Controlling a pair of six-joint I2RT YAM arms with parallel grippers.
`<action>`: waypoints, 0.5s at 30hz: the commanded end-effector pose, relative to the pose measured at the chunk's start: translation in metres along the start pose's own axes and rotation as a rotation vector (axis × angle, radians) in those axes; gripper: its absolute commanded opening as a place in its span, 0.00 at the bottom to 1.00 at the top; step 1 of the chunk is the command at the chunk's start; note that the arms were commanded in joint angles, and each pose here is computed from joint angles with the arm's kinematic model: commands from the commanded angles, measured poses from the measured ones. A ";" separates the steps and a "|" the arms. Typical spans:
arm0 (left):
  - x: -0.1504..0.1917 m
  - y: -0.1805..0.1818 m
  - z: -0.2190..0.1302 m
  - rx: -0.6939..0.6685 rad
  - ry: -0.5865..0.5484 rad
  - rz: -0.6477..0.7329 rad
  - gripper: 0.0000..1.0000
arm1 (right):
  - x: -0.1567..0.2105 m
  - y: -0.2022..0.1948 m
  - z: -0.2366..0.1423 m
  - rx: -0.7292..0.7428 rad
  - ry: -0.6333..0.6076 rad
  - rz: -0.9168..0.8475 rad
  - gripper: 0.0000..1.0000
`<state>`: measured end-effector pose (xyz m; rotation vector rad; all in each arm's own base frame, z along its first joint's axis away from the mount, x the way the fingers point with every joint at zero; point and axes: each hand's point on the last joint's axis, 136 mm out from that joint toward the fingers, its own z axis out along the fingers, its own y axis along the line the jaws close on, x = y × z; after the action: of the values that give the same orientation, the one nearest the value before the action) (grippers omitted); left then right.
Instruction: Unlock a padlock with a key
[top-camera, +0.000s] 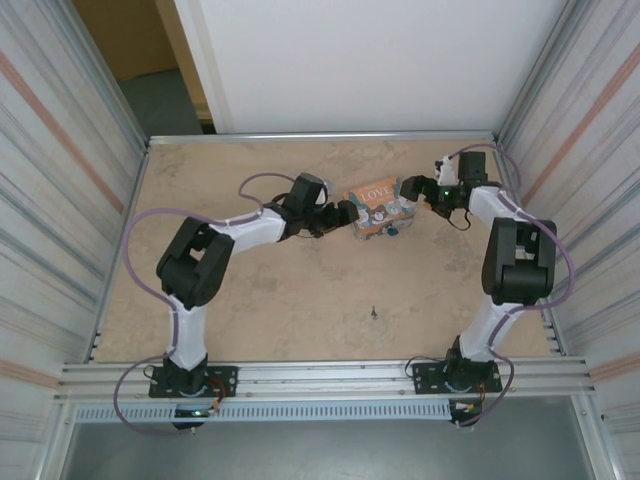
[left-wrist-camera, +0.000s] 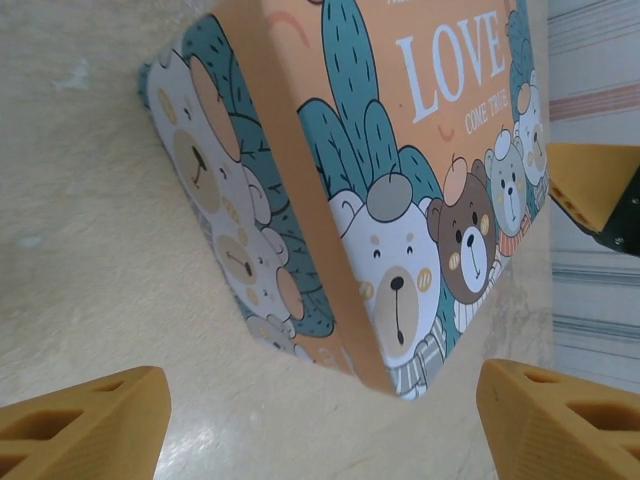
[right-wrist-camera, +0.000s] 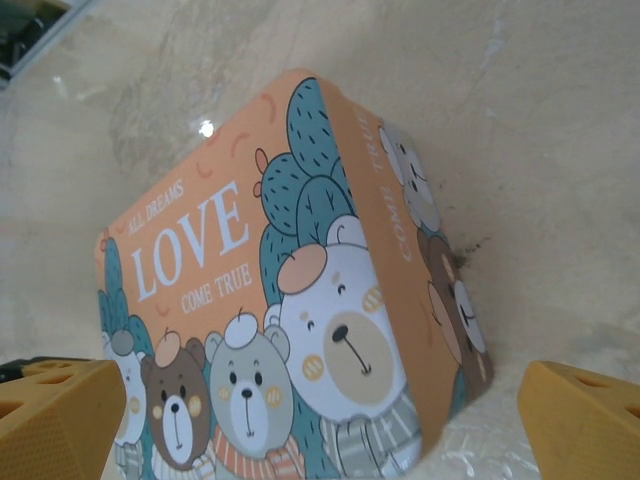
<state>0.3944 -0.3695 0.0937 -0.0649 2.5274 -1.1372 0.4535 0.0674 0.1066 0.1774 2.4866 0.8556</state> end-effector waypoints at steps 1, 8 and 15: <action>-0.009 -0.029 0.007 0.095 0.007 -0.020 0.79 | 0.004 0.009 0.010 -0.040 0.062 -0.040 0.99; -0.011 -0.028 0.027 0.110 0.043 -0.031 0.78 | 0.003 0.015 0.022 -0.065 0.112 -0.095 0.97; -0.014 -0.031 0.035 0.122 0.057 -0.033 0.78 | 0.016 0.025 0.022 -0.096 0.155 -0.110 0.95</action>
<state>0.4155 -0.4035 0.0914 -0.0648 2.5183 -1.2765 0.4592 0.0923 0.0982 -0.0005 2.5450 0.9207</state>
